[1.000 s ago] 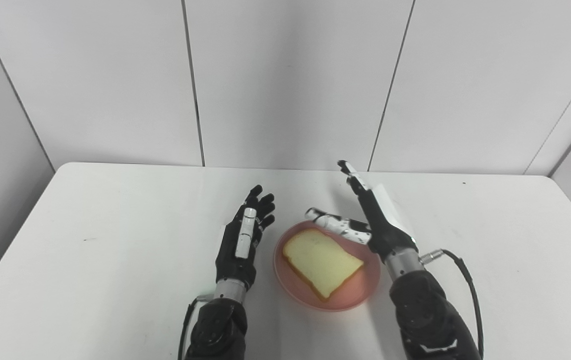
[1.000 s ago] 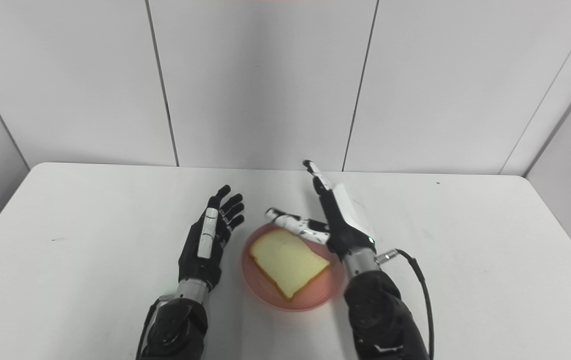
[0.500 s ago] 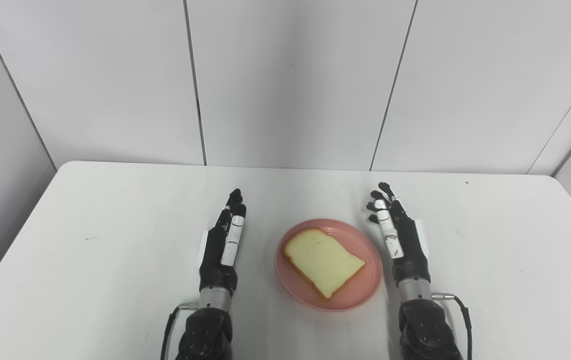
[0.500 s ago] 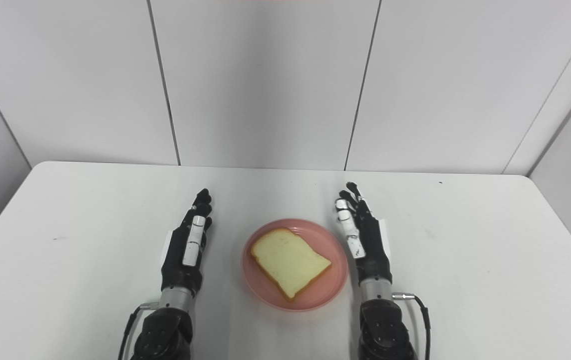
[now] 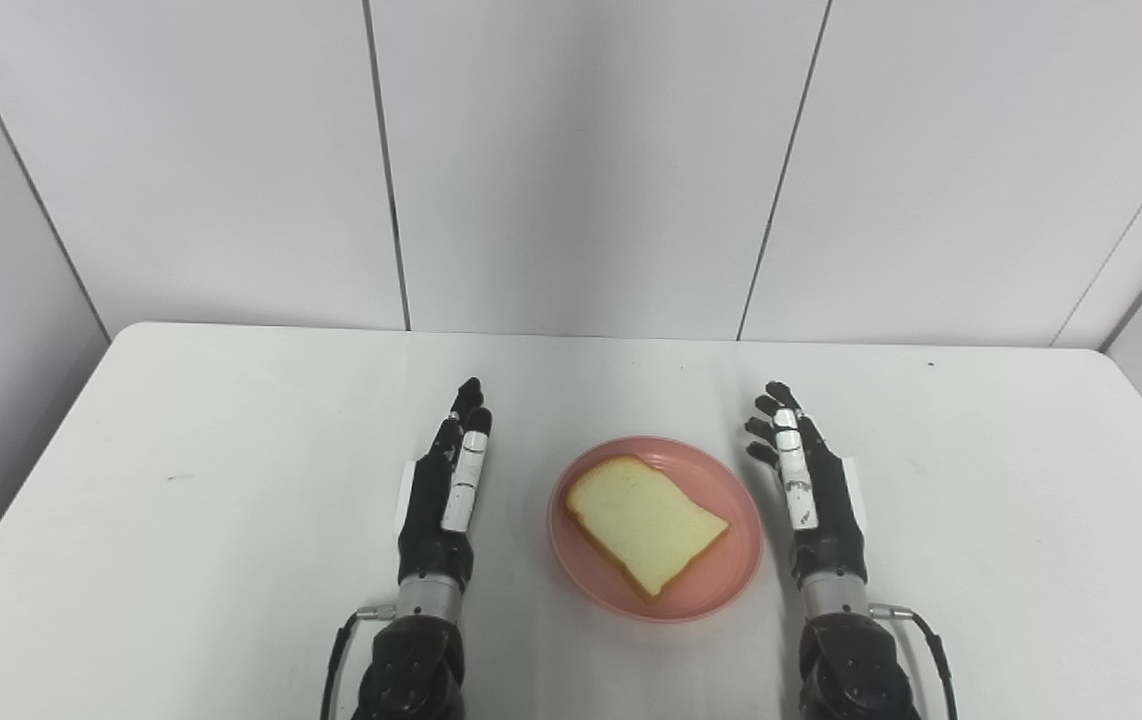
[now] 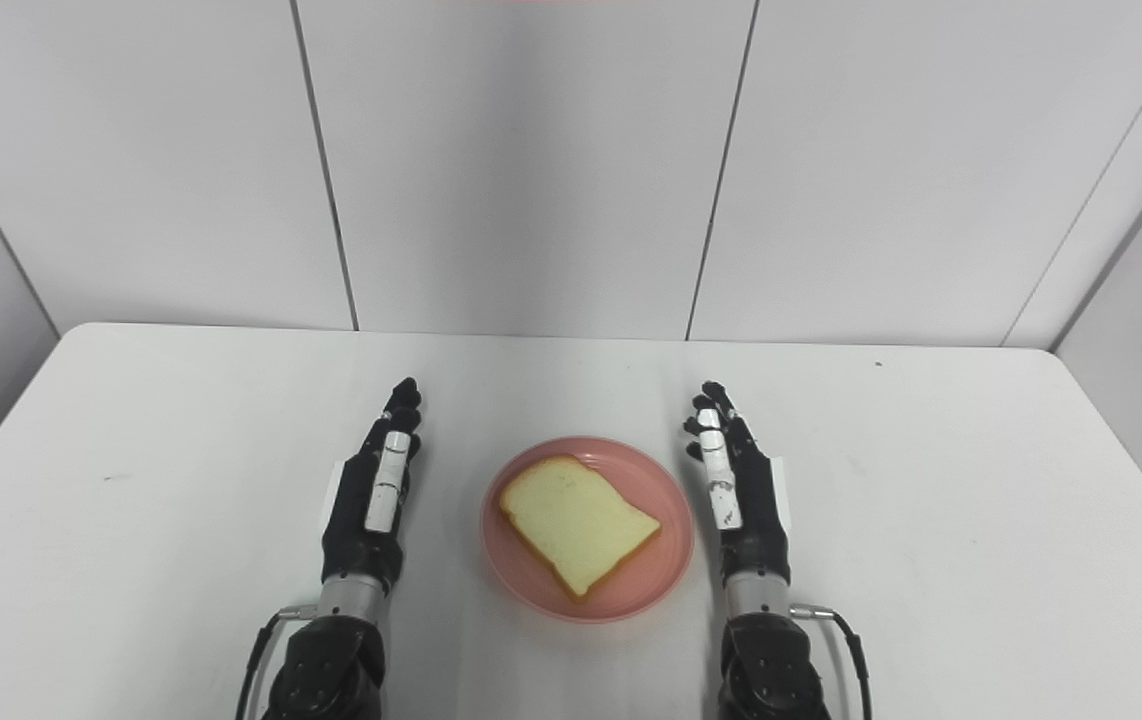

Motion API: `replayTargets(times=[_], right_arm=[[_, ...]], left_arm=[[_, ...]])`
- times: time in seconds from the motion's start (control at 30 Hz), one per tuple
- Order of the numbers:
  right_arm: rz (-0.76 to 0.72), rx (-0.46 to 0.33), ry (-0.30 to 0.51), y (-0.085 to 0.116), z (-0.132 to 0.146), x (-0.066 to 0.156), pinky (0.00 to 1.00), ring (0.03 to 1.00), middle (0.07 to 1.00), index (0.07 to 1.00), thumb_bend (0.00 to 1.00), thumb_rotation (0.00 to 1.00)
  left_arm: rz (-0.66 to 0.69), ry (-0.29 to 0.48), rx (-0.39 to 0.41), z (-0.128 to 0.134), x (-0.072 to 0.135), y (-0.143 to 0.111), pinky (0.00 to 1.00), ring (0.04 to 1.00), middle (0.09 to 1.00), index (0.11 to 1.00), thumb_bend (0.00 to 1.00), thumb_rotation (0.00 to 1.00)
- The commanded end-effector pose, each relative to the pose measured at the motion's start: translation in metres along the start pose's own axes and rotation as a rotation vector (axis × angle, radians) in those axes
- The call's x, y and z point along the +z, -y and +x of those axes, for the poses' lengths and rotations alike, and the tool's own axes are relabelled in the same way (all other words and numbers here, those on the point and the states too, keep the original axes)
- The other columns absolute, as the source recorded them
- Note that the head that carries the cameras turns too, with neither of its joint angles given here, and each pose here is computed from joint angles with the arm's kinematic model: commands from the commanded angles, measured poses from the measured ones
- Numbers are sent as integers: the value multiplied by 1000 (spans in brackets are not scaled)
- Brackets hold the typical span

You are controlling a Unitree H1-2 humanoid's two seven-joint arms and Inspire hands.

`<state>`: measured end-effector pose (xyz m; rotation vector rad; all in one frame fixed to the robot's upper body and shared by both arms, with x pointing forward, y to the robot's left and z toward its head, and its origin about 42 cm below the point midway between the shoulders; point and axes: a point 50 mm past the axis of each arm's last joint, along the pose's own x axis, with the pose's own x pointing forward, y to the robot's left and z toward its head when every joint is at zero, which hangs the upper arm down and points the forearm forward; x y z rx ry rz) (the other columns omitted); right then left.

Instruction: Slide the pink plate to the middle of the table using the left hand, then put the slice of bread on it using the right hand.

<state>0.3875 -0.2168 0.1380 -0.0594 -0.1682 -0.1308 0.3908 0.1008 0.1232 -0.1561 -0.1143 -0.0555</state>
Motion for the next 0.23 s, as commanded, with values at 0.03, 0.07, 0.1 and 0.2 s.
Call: replayTargets(times=[0.03,0.07,0.1,0.2], right_arm=[[0,6,78,-2,8,16,798,809,847,855,744,1000],[-3,8,77,-2,8,16,799,809,847,856,746,1000],[-6,10,77,-2,8,17,798,810,848,855,750,1000],[-16,22,82,-3,7,18,797,811,847,852,742,1000]], left_arm=[[-9,30,-7,4,9,6,1000,990,967,893,771,866],[-10,30,-8,4,10,5,1000,990,967,893,771,867],[-13,30,-8,5,10,5,1000,990,967,893,772,867],[-10,33,-13,5,12,3,1000,987,966,892,776,864]])
